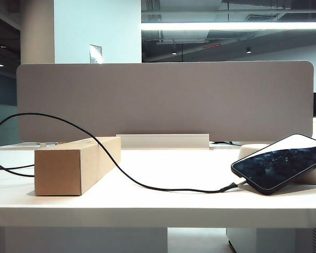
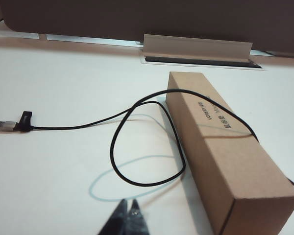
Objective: Pick up the charging cable and the phone, plug the charging cable into the charging port on the phone, and finally place them back on the table.
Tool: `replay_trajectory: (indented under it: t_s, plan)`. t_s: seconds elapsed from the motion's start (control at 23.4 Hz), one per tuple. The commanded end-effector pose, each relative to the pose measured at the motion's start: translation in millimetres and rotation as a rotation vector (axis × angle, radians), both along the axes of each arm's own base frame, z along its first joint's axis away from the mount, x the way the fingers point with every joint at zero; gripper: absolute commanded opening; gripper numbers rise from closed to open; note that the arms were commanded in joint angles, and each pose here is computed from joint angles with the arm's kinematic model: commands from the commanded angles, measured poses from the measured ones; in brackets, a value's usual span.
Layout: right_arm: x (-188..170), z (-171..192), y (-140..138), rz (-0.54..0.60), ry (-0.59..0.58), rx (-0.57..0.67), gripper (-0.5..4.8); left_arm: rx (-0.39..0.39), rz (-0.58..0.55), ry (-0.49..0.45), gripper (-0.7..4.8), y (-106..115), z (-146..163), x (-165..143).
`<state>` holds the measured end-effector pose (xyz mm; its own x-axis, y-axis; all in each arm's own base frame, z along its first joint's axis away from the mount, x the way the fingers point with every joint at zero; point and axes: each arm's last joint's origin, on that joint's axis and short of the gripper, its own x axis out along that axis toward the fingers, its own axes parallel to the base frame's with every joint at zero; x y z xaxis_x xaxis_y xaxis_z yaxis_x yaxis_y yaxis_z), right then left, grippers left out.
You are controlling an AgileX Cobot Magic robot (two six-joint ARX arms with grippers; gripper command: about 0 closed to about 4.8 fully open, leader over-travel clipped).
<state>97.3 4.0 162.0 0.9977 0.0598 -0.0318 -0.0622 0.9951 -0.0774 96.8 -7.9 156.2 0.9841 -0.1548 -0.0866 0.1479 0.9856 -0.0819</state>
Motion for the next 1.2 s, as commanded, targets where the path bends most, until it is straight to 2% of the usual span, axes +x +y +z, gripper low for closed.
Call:
replay_trajectory:
  t_s: [0.04, 0.26, 0.43, 0.81, 0.9, 1.2]
  plan:
    - [0.3, -0.8, -0.2, -0.006, -0.006, -0.004, -0.01, 0.015, -0.007, -0.021, -0.06, -0.1, 2.6, 0.0]
    - [0.3, -0.8, -0.2, -0.006, -0.006, -0.004, -0.01, 0.013, -0.003, 0.000, -0.06, 0.0, 0.7, -0.2]
    - [0.3, -0.8, -0.2, -0.006, -0.006, -0.004, -0.01, 0.006, -0.029, 0.078, -0.06, -0.6, -6.6, -1.3]
    - [0.3, -0.8, -0.2, -0.006, -0.006, -0.004, -0.01, 0.007, -0.029, 0.078, -0.06, -0.6, -6.6, -1.3]
    - [0.3, -0.8, -0.2, -0.006, -0.006, -0.004, -0.01, 0.048, -0.029, 0.071, -0.06, -0.5, -6.7, -1.2]
    - [0.3, -0.8, -0.2, -0.006, -0.006, -0.004, -0.01, 0.077, 0.117, 0.064, -0.06, 4.8, -5.9, -0.6]
